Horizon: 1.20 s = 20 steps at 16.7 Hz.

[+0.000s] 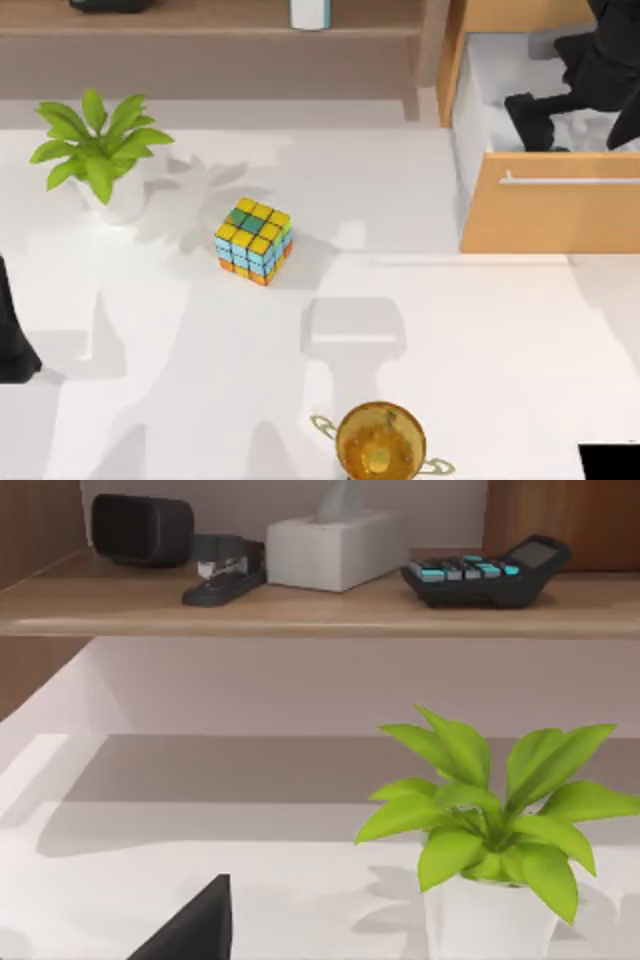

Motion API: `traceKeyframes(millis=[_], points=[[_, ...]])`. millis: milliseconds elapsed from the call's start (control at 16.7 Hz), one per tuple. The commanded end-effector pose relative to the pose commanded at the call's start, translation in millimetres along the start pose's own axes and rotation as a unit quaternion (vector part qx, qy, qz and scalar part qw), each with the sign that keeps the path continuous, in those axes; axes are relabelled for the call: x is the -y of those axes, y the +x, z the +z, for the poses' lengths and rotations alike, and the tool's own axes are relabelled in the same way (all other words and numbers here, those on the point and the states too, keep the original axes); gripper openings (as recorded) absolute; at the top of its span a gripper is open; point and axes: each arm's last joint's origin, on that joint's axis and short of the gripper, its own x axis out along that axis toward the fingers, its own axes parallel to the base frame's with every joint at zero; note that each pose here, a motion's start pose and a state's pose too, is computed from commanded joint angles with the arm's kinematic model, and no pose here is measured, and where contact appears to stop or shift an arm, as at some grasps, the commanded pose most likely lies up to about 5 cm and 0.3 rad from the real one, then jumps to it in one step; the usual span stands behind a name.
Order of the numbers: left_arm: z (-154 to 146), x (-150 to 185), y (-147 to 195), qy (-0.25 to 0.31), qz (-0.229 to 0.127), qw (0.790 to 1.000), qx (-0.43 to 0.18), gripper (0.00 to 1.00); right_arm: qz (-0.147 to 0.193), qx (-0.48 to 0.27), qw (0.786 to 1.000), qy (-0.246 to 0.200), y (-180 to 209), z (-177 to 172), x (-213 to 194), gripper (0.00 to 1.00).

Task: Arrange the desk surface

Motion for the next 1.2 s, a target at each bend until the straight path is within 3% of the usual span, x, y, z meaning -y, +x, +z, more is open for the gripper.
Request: traceKeyframes(millis=[1020, 1200], points=[[0, 0, 0, 0.000, 0.000, 1.000, 0.000, 1.00, 0.000, 0.000, 1.000, 0.000, 30, 0, 0, 1.00], [0, 0, 0, 0.000, 0.000, 1.000, 0.000, 1.00, 0.000, 0.000, 1.000, 0.000, 30, 0, 0, 0.77]])
